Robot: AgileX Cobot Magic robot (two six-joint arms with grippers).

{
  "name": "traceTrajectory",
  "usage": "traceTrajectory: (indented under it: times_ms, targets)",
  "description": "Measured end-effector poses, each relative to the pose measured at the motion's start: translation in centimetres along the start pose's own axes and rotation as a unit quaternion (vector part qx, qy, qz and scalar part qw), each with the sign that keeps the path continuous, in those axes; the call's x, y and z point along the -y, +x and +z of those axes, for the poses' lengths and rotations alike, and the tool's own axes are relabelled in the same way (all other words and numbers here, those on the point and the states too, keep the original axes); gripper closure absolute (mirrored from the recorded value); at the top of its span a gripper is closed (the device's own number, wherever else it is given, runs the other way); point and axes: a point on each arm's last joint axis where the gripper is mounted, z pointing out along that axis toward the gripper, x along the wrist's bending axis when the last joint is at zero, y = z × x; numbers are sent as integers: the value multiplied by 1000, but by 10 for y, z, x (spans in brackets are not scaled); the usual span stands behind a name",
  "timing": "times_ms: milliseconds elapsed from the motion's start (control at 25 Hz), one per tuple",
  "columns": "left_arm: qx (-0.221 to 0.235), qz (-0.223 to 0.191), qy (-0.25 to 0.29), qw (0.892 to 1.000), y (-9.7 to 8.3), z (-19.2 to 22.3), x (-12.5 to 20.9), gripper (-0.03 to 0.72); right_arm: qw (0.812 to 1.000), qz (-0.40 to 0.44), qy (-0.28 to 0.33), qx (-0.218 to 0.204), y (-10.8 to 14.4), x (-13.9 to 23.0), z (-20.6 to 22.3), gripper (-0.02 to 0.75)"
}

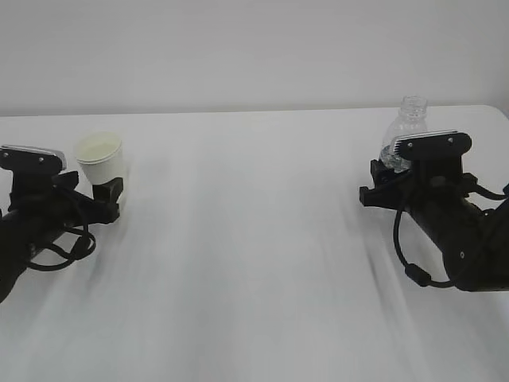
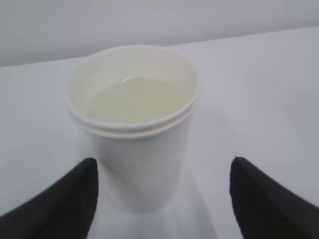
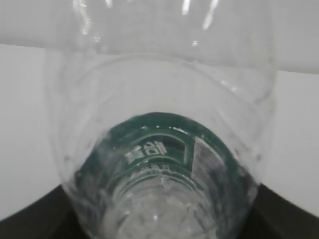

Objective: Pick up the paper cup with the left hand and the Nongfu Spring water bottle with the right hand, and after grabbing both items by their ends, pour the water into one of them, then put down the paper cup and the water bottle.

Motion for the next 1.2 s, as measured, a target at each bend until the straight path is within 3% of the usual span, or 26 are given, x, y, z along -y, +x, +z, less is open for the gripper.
traceTrajectory:
  times_ms: [400,720,1200]
  targets:
    - [79,37,-6,996,-15,-4,-5,97,1000,15,0,0,0,0,0,256]
    - [155,56,-2,986,-28,-7,-4,102,1000,20,0,1,0,0,0,256]
    - [171,50,1,984,-31,-8,-3,110,1000,19,13,1,0,8,1,256]
